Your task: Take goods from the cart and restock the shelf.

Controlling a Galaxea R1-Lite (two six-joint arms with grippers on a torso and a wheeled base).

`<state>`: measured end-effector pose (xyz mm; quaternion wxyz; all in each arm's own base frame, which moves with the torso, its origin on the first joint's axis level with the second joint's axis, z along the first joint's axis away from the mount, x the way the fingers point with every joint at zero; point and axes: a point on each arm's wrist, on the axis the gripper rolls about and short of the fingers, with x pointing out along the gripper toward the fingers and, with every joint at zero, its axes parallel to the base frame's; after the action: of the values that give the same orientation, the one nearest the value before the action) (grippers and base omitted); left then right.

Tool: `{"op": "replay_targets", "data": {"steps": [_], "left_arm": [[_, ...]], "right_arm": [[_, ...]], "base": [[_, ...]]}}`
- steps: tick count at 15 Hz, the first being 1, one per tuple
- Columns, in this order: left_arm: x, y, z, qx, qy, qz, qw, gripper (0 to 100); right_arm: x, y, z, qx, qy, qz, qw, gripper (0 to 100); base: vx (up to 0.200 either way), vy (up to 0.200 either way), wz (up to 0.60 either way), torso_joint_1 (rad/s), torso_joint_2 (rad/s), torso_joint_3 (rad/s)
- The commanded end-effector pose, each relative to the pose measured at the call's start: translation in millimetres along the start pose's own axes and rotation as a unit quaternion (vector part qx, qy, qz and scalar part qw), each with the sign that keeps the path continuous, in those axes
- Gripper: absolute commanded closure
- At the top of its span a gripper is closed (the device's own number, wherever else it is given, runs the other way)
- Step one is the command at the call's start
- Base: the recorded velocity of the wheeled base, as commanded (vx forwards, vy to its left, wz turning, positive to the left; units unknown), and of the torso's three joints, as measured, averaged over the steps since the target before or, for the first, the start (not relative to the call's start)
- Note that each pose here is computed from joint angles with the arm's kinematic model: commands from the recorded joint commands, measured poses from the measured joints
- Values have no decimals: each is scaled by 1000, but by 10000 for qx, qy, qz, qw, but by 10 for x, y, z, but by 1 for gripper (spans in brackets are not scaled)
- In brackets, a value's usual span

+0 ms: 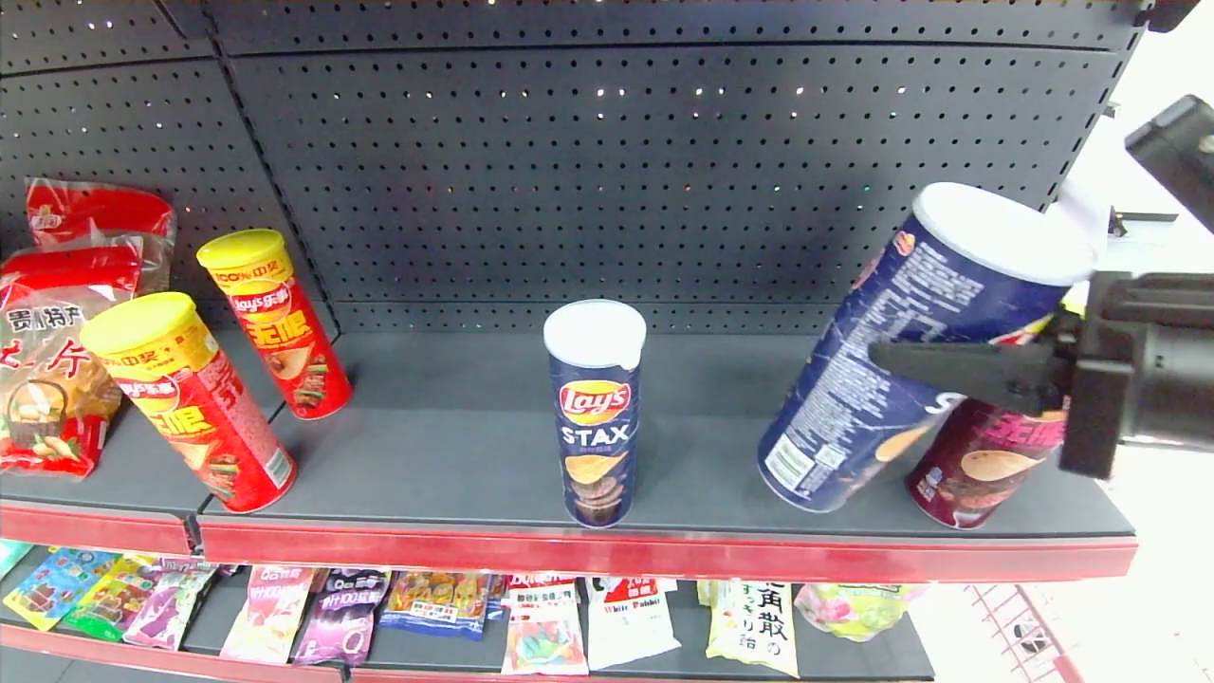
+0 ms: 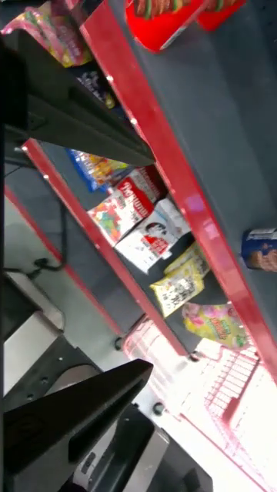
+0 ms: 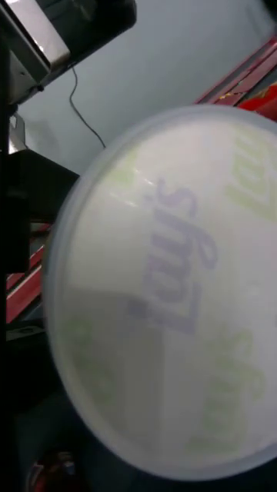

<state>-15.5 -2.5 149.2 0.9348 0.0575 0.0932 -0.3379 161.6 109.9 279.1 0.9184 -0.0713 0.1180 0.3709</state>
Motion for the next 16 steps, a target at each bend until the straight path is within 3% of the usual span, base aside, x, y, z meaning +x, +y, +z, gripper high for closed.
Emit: {"op": "replay_targets", "data": {"steps": [1,6,16], "left_arm": [[-80,-31,-26,97,-275,61,9996,0],[-82,-31,-31,98,-279,93,9995,0],[-100,-36,-40,109,-331,145,9993,0]], "right_arm": [[464,-85,52,38,257,26,9997,100],[927,-172,117,-652,404,108,9970,100],[1720,-319,129,-673,505,300,9960,100]], "base": [[0,0,0,0,0,0],[0,0,0,0,0,0],[0,0,0,0,0,0]]}}
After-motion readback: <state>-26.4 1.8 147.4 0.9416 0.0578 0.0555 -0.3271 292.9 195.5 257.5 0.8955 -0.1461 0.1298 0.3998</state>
